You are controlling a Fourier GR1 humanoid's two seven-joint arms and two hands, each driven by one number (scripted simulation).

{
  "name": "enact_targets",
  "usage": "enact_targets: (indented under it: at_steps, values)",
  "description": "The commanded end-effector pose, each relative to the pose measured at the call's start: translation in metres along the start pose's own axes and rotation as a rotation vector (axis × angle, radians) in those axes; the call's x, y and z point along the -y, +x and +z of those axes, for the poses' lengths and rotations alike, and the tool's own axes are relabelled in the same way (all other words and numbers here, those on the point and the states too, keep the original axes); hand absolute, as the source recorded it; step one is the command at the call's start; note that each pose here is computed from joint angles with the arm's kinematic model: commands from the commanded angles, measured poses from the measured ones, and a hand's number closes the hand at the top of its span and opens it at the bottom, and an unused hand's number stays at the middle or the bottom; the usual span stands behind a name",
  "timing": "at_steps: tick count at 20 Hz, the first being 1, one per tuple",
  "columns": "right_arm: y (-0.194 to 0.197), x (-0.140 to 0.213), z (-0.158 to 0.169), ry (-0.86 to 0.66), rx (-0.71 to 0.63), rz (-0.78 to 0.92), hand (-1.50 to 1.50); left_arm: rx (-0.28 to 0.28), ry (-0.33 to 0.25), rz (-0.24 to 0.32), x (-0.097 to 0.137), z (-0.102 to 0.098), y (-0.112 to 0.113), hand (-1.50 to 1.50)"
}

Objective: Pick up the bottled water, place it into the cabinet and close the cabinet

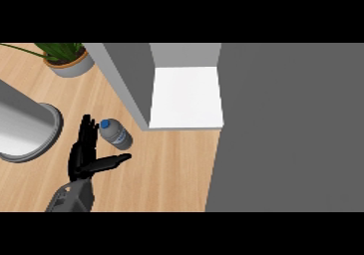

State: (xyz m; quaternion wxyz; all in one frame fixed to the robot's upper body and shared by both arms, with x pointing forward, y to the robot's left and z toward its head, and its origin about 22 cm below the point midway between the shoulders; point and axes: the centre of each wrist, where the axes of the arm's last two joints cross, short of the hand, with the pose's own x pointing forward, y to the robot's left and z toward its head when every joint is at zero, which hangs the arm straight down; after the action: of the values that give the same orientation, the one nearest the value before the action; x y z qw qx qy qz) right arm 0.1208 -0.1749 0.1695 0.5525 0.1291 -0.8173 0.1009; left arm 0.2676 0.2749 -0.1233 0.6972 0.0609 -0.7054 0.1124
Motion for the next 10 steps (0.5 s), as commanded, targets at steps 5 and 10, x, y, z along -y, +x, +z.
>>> enact_targets:
  at_steps: [5,10]
  values:
    - [0.019,0.015,0.005,-0.015,0.073,0.075,-1.5,0.071,0.051,0.042,0.001,-0.007,-0.016,-1.5]
    - [0.027,0.007,0.014,0.006,0.046,0.068,-1.5,0.102,0.056,0.07,0.008,-0.012,-0.02,-1.5]
